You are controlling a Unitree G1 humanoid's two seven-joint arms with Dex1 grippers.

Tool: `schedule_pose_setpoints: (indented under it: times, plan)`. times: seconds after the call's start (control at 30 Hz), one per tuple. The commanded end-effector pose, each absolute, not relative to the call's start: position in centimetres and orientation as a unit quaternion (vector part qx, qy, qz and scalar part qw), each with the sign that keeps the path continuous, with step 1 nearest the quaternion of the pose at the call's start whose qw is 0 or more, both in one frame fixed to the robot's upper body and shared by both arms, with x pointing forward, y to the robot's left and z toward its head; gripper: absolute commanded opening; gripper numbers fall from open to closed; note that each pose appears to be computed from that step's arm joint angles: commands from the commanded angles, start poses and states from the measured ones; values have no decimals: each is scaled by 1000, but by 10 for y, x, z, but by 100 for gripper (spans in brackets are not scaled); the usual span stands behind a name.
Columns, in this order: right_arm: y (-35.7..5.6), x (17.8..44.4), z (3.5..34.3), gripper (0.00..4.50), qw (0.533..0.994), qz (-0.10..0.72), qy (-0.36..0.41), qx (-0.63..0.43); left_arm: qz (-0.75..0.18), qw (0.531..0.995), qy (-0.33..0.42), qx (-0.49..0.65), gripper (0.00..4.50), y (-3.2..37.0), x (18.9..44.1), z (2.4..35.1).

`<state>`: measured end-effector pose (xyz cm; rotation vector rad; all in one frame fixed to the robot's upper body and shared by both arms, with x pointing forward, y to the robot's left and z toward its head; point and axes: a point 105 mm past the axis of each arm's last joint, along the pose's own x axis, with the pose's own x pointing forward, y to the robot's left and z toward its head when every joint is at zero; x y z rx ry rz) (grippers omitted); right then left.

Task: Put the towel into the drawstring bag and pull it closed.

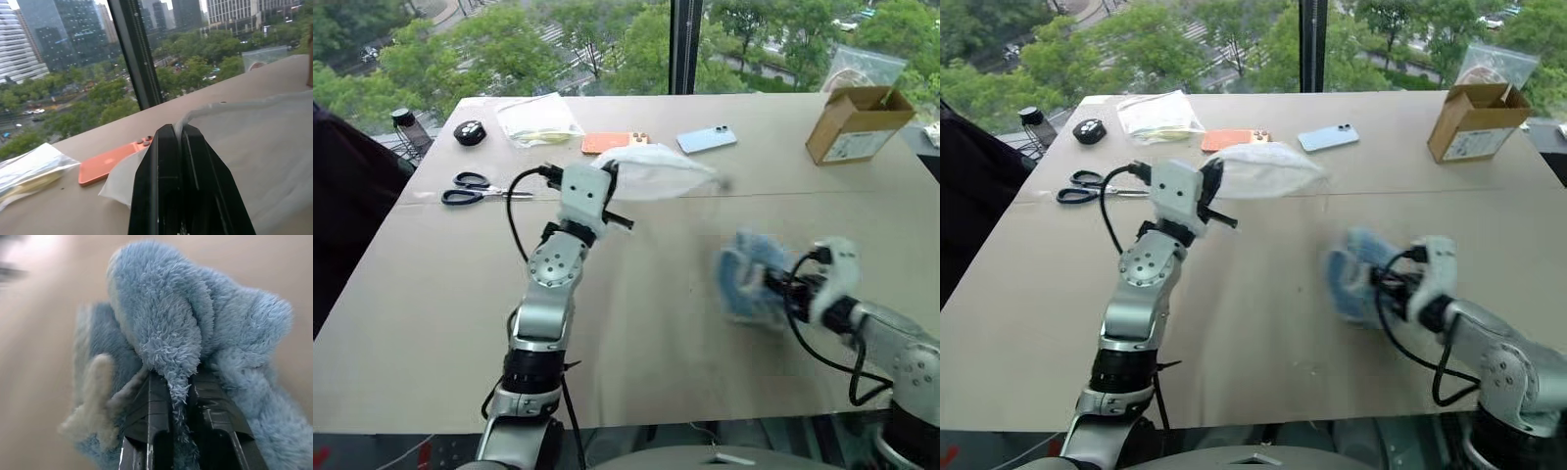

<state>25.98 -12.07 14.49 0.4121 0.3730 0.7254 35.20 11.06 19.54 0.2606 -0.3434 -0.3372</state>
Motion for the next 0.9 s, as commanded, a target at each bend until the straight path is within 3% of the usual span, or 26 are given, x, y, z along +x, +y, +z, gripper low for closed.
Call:
schedule_pose_setpoints:
  times: [0.03, 0.27, 0.57, 0.8, 0.9]
  plan:
    - [-101, 247, 178, 3, 871, 431, 133, 198, -179, 959, -185, 120, 0, 107, 348, 204]
    - [-95, 266, 187, 3, 877, 427, 149, 162, -235, 948, -182, 117, 0, 94, 335, 198]
    - [-82, 280, 173, 3, 873, 435, 196, 103, -268, 940, -177, 119, 0, 85, 329, 194]
    - [-82, 296, 163, 3, 889, 395, 209, 94, -315, 922, -180, 132, 0, 72, 318, 186]
    - [-84, 316, 165, 3, 905, 353, 198, 130, -345, 911, -181, 134, 0, 63, 310, 182]
